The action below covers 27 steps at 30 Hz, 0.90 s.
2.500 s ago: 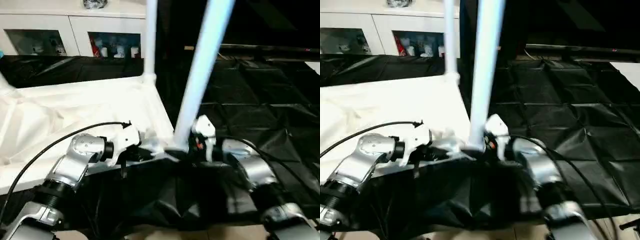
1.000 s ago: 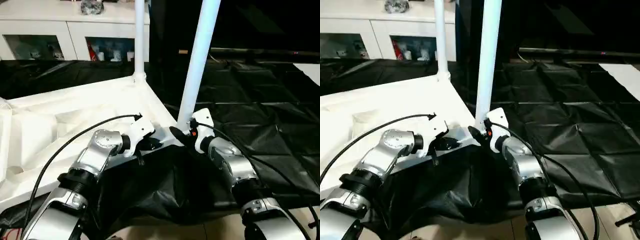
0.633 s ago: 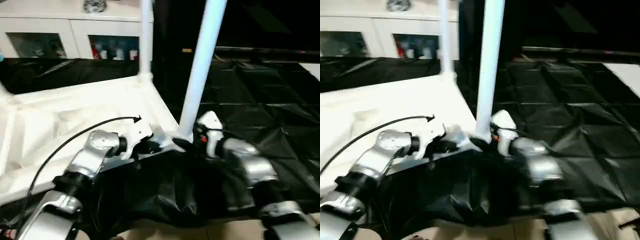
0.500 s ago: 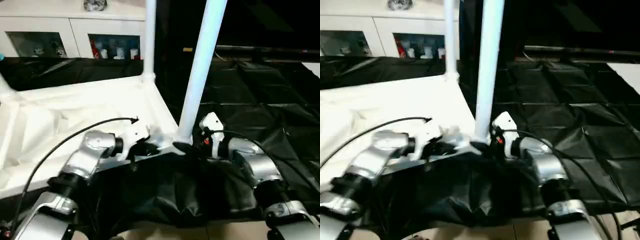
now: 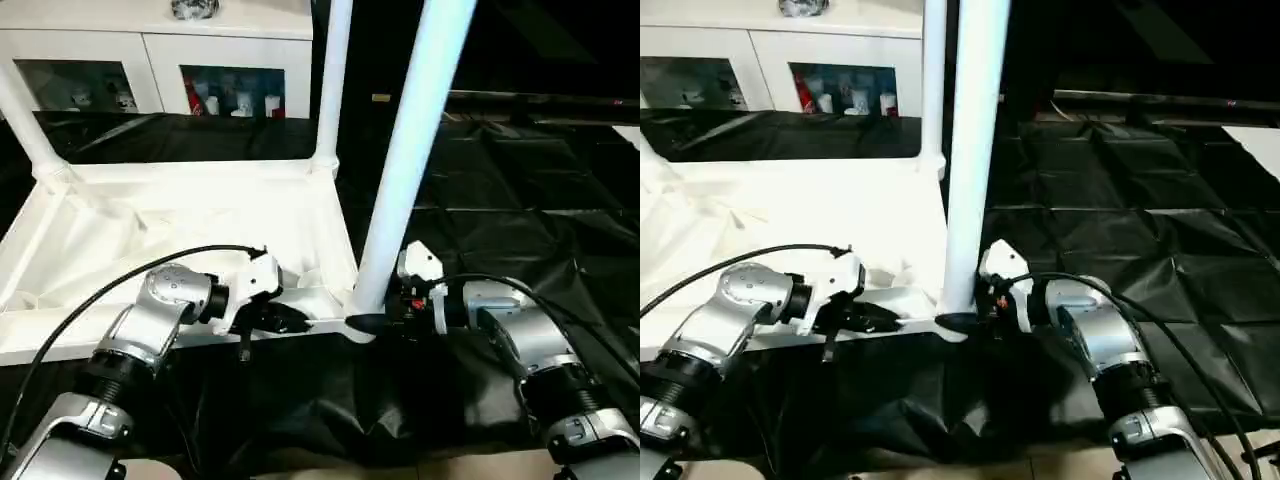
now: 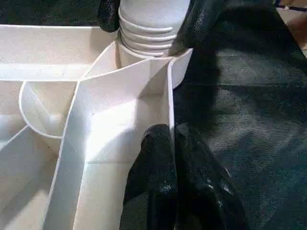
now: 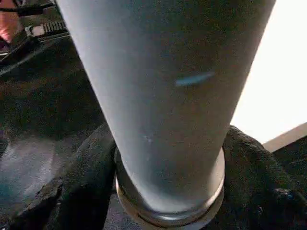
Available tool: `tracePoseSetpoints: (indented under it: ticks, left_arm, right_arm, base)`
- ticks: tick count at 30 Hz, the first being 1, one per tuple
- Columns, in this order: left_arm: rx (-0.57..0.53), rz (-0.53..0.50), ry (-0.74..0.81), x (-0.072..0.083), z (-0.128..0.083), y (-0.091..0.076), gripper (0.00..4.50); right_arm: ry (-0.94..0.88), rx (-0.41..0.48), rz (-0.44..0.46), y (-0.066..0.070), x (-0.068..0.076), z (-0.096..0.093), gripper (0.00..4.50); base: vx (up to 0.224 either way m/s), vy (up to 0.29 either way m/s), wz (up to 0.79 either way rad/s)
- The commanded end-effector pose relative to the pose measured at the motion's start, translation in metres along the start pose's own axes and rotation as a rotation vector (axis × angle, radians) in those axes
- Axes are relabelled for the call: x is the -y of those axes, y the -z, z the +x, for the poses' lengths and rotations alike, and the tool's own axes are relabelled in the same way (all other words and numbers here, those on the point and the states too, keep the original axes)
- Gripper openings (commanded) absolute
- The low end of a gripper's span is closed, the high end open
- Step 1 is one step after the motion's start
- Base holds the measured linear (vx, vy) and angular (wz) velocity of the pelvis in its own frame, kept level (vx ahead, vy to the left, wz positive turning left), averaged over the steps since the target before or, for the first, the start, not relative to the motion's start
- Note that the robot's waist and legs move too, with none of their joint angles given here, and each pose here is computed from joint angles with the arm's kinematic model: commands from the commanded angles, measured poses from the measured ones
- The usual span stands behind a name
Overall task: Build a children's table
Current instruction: Rotate leg to tighten
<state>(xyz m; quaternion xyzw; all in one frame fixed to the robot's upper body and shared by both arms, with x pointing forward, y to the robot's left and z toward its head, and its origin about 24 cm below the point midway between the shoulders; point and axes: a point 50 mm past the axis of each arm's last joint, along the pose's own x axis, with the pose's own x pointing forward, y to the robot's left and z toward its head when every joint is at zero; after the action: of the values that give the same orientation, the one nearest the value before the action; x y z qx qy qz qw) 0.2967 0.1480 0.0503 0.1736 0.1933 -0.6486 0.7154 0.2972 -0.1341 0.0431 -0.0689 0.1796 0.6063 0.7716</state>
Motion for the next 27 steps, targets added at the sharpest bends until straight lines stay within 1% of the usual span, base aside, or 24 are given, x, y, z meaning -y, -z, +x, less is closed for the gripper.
tracePoseSetpoints:
  ticks: [1, 3, 4, 6, 8, 9, 10, 11, 12, 15, 16, 17, 20, 21, 23, 25, 27]
  left_arm:
    - [0.033, -0.007, -0.001, 0.002, 0.006, -0.002, 0.00]
    - [0.036, -0.005, -0.009, 0.001, 0.007, -0.002, 0.00]
    - [0.039, 0.003, -0.050, -0.002, 0.010, -0.003, 0.00]
    - [0.046, 0.008, -0.076, -0.004, 0.013, -0.005, 0.00]
    - [0.034, -0.002, -0.145, -0.010, 0.018, -0.008, 0.00]
    - [0.034, -0.002, -0.145, -0.010, 0.018, -0.008, 0.00]
    - [0.035, -0.017, -0.195, -0.016, 0.023, -0.011, 0.00]
    - [0.037, -0.022, -0.212, -0.018, 0.024, -0.012, 0.00]
    - [0.051, -0.040, -0.265, -0.023, 0.030, -0.018, 0.00]
    - [0.068, -0.055, -0.333, -0.030, 0.038, -0.025, 0.00]
    - [0.063, -0.051, -0.371, -0.033, 0.044, -0.030, 0.00]
    - [0.063, -0.051, -0.371, -0.033, 0.044, -0.030, 0.00]
    - [0.070, -0.052, -0.391, -0.033, 0.052, -0.034, 0.00]
    - [0.082, -0.050, -0.385, -0.032, 0.056, -0.037, 0.00]
    - [0.098, -0.050, -0.371, -0.030, 0.061, -0.040, 0.00]
    - [0.107, -0.043, -0.345, -0.027, 0.062, -0.040, 0.00]
    - [0.104, -0.035, -0.329, -0.025, 0.060, -0.039, 0.00]
  right_arm:
    - [-0.086, -0.016, 0.023, 0.006, -0.011, 0.010, 2.78]
    - [-0.079, -0.012, 0.028, 0.007, -0.011, 0.010, 2.76]
    - [-0.049, 0.000, 0.032, 0.008, -0.011, 0.013, 2.76]
    - [0.010, 0.003, 0.058, 0.010, -0.008, 0.017, 2.76]
    - [0.202, 0.013, 0.110, 0.015, 0.002, 0.028, 2.76]
    - [0.204, 0.013, 0.111, 0.015, 0.002, 0.028, 2.76]
    - [0.307, 0.020, 0.148, 0.017, 0.009, 0.033, 2.75]
    - [0.339, 0.025, 0.161, 0.017, 0.010, 0.035, 2.75]
    - [0.443, 0.046, 0.217, 0.017, 0.015, 0.042, 2.75]
    - [0.552, 0.051, 0.253, 0.015, 0.019, 0.053, 2.75]
    - [0.622, 0.061, 0.293, 0.011, 0.021, 0.063, 2.75]
    - [0.622, 0.061, 0.293, 0.011, 0.021, 0.063, 2.75]
    - [0.642, 0.091, 0.315, 0.005, 0.020, 0.074, 2.75]
    - [0.610, 0.110, 0.289, -0.001, 0.017, 0.080, 2.75]
    - [0.564, 0.132, 0.258, -0.007, 0.013, 0.086, 3.45]
    - [0.534, 0.154, 0.262, -0.009, 0.013, 0.086, 3.48]
    - [0.522, 0.158, 0.259, -0.009, 0.013, 0.083, 3.81]
  base:
    - [0.000, 0.000, 0.00]
    - [0.000, 0.000, 0.00]
    - [0.000, 0.000, 0.00]
    - [0.000, 0.000, 0.00]
    - [0.000, 0.000, 0.00]
    - [0.000, 0.000, 0.00]
    - [0.000, 0.000, 0.00]
    - [0.000, 0.000, 0.00]
    - [0.000, 0.000, 0.00]
    - [0.000, 0.000, 0.00]
    - [0.000, 0.000, 0.00]
    - [0.000, 0.000, 0.00]
    - [0.000, 0.000, 0.00]
    - [0.000, 0.000, 0.00]
    - [0.000, 0.000, 0.00]
    - [0.000, 0.000, 0.00]
    - [0.000, 0.000, 0.00]
